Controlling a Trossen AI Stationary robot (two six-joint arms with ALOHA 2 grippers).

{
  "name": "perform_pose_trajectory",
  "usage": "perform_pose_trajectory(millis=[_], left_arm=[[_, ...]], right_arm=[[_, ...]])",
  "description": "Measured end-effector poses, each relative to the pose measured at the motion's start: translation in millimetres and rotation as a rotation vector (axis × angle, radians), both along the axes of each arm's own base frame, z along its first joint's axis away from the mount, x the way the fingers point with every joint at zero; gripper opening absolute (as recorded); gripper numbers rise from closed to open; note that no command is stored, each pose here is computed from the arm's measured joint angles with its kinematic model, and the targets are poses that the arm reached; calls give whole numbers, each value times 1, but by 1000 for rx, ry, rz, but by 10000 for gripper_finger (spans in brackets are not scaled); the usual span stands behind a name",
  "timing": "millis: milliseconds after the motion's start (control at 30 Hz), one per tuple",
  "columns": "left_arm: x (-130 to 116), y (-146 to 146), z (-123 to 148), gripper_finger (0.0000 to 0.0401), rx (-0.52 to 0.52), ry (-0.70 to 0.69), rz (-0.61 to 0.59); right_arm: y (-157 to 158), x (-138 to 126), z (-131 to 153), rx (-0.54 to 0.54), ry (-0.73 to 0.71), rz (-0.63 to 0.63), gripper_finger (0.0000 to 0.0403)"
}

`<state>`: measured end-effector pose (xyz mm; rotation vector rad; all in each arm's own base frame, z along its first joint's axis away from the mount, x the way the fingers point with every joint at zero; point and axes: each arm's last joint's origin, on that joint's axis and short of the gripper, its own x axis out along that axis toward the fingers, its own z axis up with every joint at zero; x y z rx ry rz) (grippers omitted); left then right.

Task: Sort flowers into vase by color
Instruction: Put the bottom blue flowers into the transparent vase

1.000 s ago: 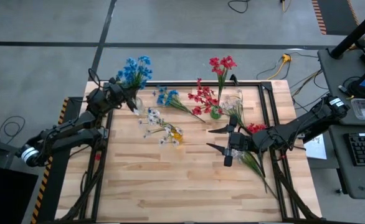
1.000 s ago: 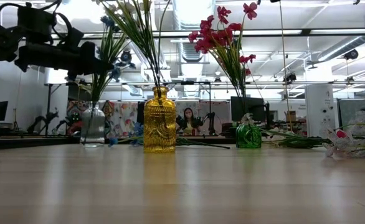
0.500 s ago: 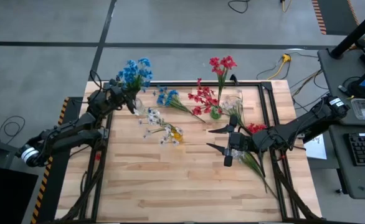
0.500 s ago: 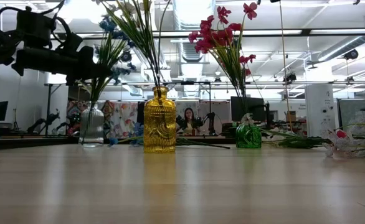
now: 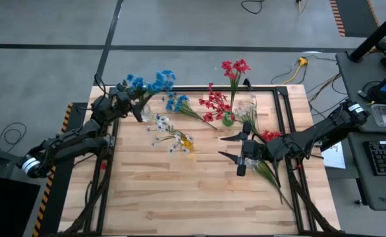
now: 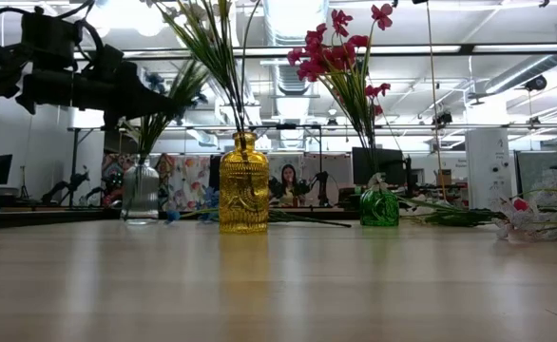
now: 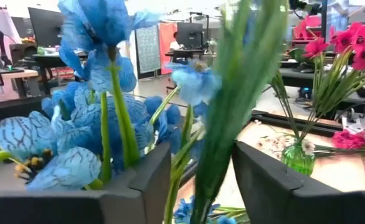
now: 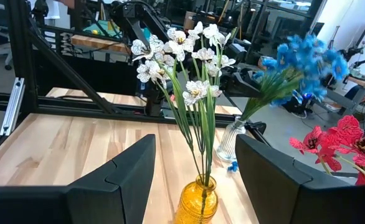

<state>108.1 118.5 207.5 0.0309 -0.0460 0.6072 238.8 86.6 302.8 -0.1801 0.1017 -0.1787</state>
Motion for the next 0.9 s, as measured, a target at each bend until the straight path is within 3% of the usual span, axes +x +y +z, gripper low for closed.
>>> perform_pose_trajectory(millis=[200, 900], left_arm=[[0, 0, -1, 188, -21, 6, 0], [0, -4, -1, 190, -13, 22, -71]], right_arm=[[0, 0, 0, 0, 0, 0, 215], [0, 0, 0, 0, -1, -5, 215]])
